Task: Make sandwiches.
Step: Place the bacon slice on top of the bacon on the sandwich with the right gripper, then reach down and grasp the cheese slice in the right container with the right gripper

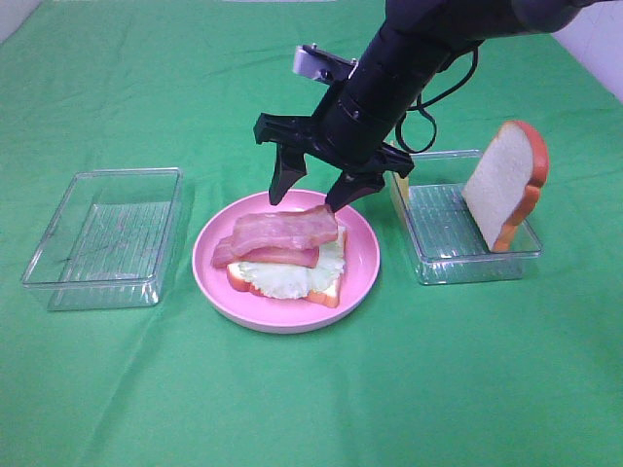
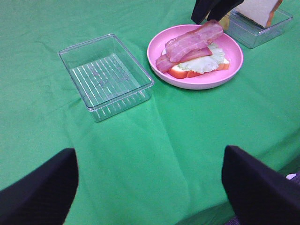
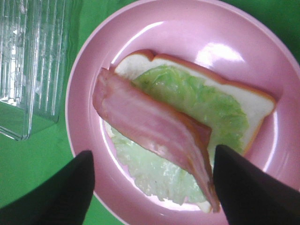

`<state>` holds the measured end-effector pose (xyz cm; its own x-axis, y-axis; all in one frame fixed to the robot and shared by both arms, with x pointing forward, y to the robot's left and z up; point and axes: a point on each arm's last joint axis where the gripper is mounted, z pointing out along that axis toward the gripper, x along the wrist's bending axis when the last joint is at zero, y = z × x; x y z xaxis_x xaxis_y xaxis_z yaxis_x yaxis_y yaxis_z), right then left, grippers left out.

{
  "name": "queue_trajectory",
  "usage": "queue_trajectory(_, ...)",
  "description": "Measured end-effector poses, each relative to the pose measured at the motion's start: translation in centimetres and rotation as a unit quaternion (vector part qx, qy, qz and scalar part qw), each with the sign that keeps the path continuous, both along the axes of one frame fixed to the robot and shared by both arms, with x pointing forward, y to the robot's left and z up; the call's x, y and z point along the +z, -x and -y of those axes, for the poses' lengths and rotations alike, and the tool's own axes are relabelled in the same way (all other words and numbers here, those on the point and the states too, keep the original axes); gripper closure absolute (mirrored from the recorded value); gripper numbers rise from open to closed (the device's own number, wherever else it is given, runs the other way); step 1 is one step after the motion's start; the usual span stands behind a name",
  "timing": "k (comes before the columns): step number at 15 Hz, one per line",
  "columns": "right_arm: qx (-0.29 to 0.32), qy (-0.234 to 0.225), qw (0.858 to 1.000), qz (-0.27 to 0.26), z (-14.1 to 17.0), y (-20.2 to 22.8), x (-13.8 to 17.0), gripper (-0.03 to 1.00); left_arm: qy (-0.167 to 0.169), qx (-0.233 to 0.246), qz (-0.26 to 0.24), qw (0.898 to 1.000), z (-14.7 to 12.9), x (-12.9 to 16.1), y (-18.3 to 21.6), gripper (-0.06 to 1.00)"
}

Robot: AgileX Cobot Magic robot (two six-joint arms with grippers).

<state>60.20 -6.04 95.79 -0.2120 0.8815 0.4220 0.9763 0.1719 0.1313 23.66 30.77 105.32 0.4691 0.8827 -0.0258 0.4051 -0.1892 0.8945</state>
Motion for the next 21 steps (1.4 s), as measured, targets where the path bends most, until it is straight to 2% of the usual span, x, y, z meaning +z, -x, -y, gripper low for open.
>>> queue_trajectory(2,0.021,0.017,1.0,0.001,0.1,-0.1,0.8,0.27,0.0,0.0,0.0,1.0,0.0,0.0,0.0,0.16)
queue_trajectory(3,0.055,0.045,0.997,-0.008,0.4,-0.2,2.4,0.26,0.0,0.0,0.0,1.0,0.0,0.0,0.0,0.16)
queue_trajectory(5,0.079,0.087,0.993,-0.006,0.9,-0.4,4.1,0.26,0.0,0.0,0.0,1.0,0.0,0.0,0.0,0.16)
queue_trajectory(9,0.071,0.161,0.984,0.031,2.5,-1.6,6.1,0.26,0.0,0.0,0.0,1.0,0.0,0.0,0.0,0.16)
queue_trajectory(12,0.025,0.158,0.986,0.038,5.4,-3.5,6.4,0.26,0.0,0.0,0.0,1.0,0.0,0.0,0.0,0.16)
queue_trajectory(16,0.012,0.146,0.988,0.052,5.7,-4.3,5.8,0.26,0.0,0.0,0.0,1.0,0.0,0.0,0.0,0.16)
queue_trajectory(17,0.011,0.144,0.988,0.048,5.5,-4.6,5.0,0.26,0.0,0.0,0.0,1.0,0.0,0.0,0.0,0.16)
queue_trajectory(18,0.011,0.148,0.988,0.039,5.3,-5.3,2.9,0.27,0.0,0.0,0.0,1.0,0.0,0.0,0.0,0.16)
queue_trajectory(21,0.004,0.162,0.986,0.045,5.2,-6.1,0.9,0.31,0.0,0.0,0.0,1.0,0.0,0.0,0.0,0.16)
